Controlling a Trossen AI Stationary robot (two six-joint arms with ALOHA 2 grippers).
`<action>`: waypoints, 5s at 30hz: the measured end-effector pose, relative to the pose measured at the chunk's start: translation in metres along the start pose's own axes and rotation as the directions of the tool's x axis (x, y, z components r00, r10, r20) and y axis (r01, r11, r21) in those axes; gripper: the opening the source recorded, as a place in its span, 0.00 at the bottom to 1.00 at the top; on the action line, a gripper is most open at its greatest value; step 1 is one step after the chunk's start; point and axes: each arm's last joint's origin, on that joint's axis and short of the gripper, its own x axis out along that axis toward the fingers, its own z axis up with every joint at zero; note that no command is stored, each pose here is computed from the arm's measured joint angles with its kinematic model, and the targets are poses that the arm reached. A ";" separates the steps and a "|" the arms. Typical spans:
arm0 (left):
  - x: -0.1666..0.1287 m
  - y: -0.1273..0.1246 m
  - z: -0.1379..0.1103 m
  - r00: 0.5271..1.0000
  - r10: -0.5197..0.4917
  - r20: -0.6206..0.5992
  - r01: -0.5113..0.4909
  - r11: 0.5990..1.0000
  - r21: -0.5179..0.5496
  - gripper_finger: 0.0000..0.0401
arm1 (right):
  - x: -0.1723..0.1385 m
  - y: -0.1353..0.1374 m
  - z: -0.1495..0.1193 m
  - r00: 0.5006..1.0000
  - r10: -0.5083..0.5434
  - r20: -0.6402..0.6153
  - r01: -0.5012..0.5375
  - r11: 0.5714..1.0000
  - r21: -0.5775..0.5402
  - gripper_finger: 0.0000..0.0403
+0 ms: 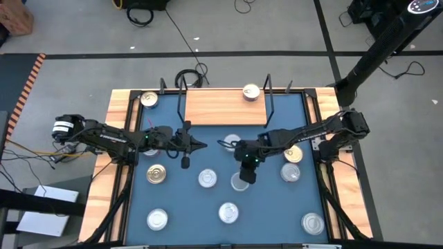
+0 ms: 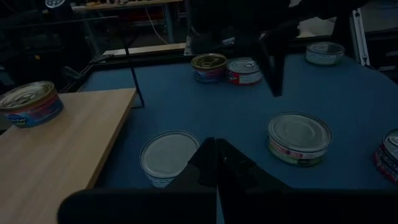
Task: Stack canned seafood by type on shelf
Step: Put the green tuna can on the shelf
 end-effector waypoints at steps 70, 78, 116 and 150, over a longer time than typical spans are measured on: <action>0.000 -0.001 -0.004 0.999 -0.008 -0.040 0.008 1.000 -0.018 0.00 | 0.027 -0.021 -0.017 0.969 -0.198 -0.151 0.175 0.973 -0.150 0.17; 0.000 -0.002 -0.003 0.999 -0.020 -0.036 0.020 1.000 -0.020 0.00 | 0.043 0.011 -0.015 1.000 -0.012 -0.008 0.009 0.944 -0.329 0.03; 0.000 -0.003 -0.004 0.999 -0.033 -0.043 0.033 0.999 -0.021 0.00 | -0.006 -0.004 -0.016 0.947 -0.316 0.053 0.314 0.879 -0.359 0.16; 0.000 -0.003 -0.004 0.998 -0.034 -0.046 0.033 0.999 -0.016 0.00 | 0.057 0.024 -0.051 0.919 -0.390 -0.052 0.248 0.676 -0.694 0.08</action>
